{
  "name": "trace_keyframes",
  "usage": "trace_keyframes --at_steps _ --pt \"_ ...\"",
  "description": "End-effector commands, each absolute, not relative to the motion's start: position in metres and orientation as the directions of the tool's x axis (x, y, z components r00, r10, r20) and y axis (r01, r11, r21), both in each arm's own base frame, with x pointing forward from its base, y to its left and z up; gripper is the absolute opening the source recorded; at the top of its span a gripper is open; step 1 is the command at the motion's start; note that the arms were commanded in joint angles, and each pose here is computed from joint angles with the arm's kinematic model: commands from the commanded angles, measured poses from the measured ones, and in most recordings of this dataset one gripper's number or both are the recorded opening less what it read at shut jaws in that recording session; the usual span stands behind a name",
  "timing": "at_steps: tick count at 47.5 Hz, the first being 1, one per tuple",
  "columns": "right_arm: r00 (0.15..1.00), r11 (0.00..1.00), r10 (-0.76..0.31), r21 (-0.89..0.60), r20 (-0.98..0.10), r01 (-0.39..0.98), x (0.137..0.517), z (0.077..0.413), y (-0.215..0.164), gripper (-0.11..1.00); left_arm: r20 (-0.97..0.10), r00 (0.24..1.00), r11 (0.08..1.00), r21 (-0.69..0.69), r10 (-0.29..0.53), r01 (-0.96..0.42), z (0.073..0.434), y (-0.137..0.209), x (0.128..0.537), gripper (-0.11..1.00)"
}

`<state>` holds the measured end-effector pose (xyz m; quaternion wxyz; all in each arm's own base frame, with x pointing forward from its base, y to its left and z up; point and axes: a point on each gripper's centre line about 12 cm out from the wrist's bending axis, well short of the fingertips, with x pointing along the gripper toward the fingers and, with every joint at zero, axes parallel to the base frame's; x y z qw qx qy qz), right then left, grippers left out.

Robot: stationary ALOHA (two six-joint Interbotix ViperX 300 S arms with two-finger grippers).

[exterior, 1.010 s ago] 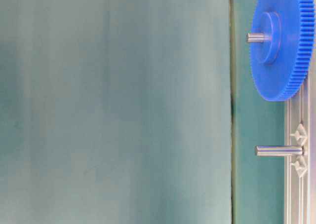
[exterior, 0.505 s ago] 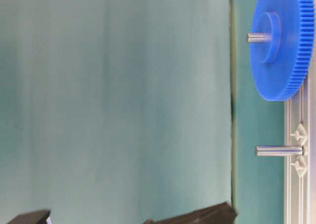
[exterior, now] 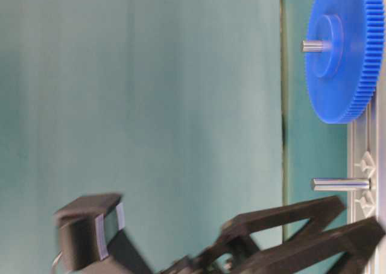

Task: Insert the small gear onto the shaft.
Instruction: 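Move the left gripper over the small blue gear on the table, then lower the left gripper and grasp the small blue gear's hub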

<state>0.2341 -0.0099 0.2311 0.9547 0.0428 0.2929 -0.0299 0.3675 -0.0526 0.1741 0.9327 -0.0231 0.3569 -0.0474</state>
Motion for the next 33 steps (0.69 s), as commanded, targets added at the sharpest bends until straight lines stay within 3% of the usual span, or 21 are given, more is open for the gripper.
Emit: trace_keyframes --at_steps 1,33 --pt "0.838 0.994 -0.035 0.071 -0.545 0.088 0.236 0.238 -0.011 0.05 -0.661 0.742 0.994 -0.075 -0.108 0.078 0.177 -0.055 0.375 0.88" --pt "0.841 0.994 -0.035 0.072 -0.54 0.088 0.235 0.238 -0.011 0.05 -0.78 0.62 0.996 -0.059 -0.087 0.065 0.137 -0.057 0.392 0.91"
